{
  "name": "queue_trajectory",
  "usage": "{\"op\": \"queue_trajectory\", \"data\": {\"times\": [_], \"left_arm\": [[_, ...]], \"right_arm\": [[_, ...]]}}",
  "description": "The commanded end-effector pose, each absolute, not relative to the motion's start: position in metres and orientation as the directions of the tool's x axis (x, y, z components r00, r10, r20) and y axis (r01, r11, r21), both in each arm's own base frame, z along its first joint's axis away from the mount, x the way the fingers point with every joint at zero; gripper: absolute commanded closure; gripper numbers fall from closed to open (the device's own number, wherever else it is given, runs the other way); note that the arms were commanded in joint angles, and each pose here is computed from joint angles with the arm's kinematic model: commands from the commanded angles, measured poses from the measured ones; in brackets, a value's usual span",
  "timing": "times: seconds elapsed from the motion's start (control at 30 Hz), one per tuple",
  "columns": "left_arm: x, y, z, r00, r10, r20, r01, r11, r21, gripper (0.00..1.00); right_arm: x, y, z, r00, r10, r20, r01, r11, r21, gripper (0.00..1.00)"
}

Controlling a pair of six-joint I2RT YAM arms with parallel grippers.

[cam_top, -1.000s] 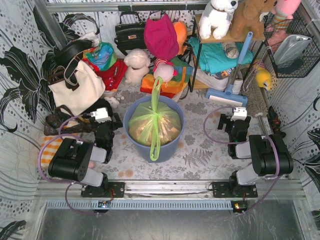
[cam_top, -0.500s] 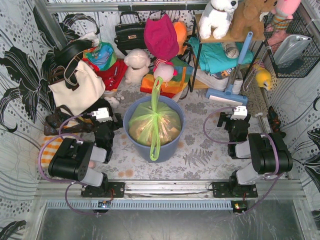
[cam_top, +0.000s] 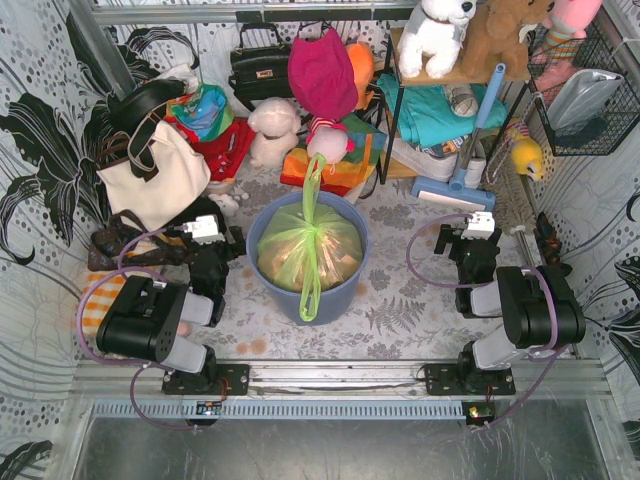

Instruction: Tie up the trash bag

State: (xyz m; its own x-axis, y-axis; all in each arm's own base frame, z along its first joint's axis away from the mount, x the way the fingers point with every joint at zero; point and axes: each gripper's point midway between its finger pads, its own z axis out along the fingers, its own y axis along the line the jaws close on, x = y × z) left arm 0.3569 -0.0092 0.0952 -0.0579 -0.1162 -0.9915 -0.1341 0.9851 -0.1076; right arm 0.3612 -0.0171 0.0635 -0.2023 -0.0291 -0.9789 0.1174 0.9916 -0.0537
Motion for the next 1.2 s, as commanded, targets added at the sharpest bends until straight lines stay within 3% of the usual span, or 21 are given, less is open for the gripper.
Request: {"op": "queue_trajectory", "data": {"times": [0.0,1.17], "left_arm": [[0.3636,-0.0071,0.1142,0.013,-0.121,-0.993,-0.132,0.984,-0.122,0.02],[0.3729,-0.0065,0.1081,-0.035,-0.141,-0.989,-0.103,0.985,-0.136,0.02]], "right_arm": [[0.3625,-0.0188,0.071,-0.166,-0.038,-0.985,0.119,0.991,-0.058,0.03],[0.363,-0.0184,0.071,-0.167,-0.035,-0.985,0.117,0.992,-0.055,0.03]]}}
